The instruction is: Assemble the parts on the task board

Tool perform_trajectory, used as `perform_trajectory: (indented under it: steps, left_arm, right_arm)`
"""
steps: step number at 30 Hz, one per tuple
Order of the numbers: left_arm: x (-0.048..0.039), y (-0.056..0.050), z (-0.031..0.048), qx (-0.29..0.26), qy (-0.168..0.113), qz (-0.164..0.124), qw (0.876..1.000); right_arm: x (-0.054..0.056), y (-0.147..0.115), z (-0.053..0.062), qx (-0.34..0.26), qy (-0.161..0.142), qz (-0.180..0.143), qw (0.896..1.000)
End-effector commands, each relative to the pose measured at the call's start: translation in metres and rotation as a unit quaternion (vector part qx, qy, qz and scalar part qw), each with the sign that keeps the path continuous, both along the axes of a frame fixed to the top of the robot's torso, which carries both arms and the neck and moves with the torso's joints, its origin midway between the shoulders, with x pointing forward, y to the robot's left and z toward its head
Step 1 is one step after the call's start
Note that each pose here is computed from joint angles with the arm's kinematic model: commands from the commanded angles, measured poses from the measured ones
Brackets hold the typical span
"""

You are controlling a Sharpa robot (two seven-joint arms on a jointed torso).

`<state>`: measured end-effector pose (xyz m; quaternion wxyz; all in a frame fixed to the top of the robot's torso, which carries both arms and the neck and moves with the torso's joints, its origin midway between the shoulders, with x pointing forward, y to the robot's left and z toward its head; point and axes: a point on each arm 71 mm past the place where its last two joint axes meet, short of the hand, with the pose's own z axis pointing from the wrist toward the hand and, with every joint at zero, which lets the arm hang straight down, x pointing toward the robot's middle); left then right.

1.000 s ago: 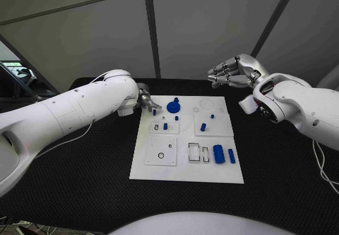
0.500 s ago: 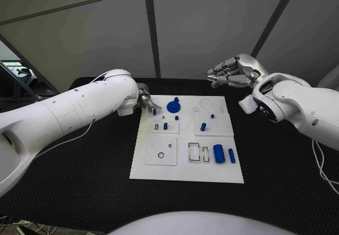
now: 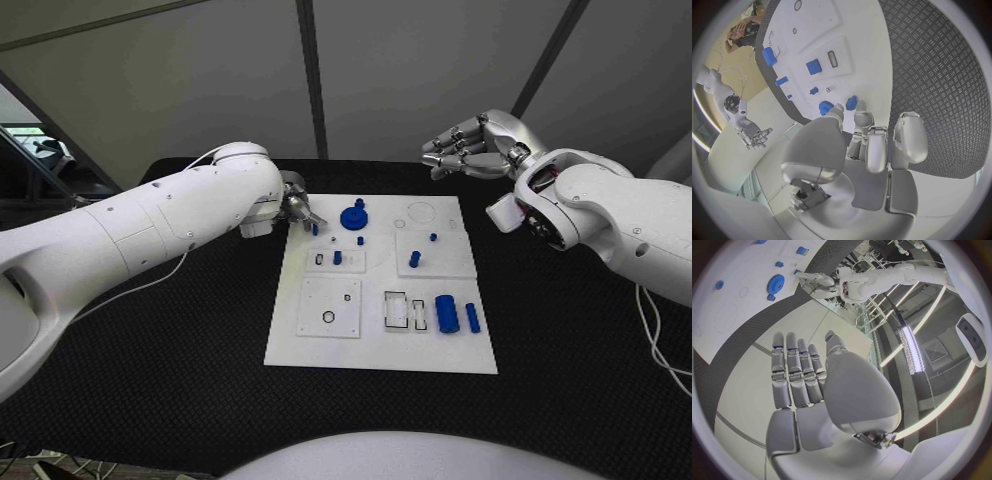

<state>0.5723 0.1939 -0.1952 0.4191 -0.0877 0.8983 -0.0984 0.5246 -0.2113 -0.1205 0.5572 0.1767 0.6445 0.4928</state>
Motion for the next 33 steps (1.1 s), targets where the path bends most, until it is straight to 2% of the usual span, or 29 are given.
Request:
perform_trajectory:
  steps: [1,17,23,28,33]
  left_arm:
    - [-0.0003,-0.002,0.0005,0.000,0.002,-0.009,1.000]
    - [0.0004,-0.001,0.0003,-0.032,0.006,-0.002,0.999]
    - [-0.0011,0.003,0.0011,-0.050,0.008,0.009,0.999]
    - [-0.0044,0.009,0.0042,-0.074,0.001,0.026,0.997]
    - [-0.0130,0.015,0.0100,-0.107,-0.011,0.046,0.993]
  right_arm:
    - [0.000,0.001,0.001,0.000,-0.001,0.004,1.000]
    - [0.001,-0.001,0.000,-0.001,0.000,0.003,1.000]
    - [0.001,-0.001,0.000,-0.002,0.001,0.003,1.000]
    - [0.001,-0.002,0.000,-0.002,0.001,0.002,1.000]
    - [0.001,-0.004,0.000,-0.003,0.001,0.000,1.000]
